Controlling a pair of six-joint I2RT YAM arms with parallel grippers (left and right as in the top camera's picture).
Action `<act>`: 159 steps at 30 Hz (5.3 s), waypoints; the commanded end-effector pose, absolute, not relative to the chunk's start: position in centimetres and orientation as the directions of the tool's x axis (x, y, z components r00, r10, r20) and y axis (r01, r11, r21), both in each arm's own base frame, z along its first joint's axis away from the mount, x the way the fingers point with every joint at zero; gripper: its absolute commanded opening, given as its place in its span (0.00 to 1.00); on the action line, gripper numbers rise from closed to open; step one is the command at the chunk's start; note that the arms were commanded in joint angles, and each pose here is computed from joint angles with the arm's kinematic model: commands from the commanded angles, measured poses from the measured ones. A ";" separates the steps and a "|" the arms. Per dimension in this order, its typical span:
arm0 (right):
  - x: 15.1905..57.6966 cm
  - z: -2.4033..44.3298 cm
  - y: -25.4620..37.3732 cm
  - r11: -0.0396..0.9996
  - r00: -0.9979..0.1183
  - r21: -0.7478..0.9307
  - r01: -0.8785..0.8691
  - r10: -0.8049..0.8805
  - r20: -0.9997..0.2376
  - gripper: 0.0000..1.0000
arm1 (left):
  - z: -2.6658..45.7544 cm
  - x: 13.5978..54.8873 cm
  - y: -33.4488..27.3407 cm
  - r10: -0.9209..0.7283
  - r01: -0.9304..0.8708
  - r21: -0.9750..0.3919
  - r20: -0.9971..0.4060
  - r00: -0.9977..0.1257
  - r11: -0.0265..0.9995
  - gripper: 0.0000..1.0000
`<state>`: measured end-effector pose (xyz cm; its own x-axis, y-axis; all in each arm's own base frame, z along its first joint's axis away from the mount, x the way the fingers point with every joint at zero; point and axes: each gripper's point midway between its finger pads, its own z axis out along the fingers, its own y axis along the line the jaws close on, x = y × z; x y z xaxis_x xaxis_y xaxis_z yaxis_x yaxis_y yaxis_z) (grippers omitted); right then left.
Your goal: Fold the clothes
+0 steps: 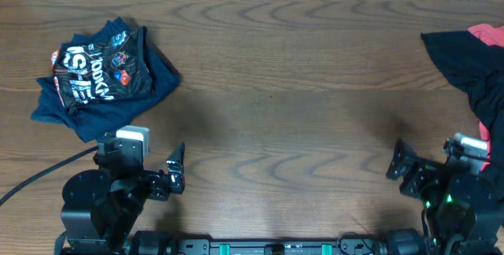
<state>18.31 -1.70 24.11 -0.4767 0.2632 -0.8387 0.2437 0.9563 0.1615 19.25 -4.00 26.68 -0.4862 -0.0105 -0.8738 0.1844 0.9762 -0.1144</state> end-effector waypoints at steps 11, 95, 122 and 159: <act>14.9 19.8 -2.3 0.955 -0.639 0.078 0.286 0.251 -0.727 0.99 | 25.5 18.8 -3.8 0.003 0.179 -0.107 -0.851 -0.526 0.978 0.98; 24.6 15.7 1.4 0.999 -0.074 -0.002 -0.051 -0.005 -0.997 0.99 | 22.1 18.9 -3.2 0.019 0.155 -0.077 -0.841 -0.541 0.985 0.98; 24.6 15.7 1.4 0.999 -0.074 -0.002 -0.051 -0.005 -0.997 0.99 | 15.3 24.3 -3.2 0.118 0.168 0.105 -0.991 -0.069 0.980 0.98; 24.6 15.7 1.4 0.999 -0.074 -0.002 -0.051 -0.005 -0.997 0.99 | 14.0 24.2 -3.2 0.085 0.170 0.062 -0.988 -0.128 0.983 0.98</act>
<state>24.58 1.74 15.75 -0.0748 0.0074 -0.9972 -0.0642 0.9979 0.0122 24.32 -3.07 15.49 -0.0833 0.0737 -0.9938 0.1591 0.9854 0.0597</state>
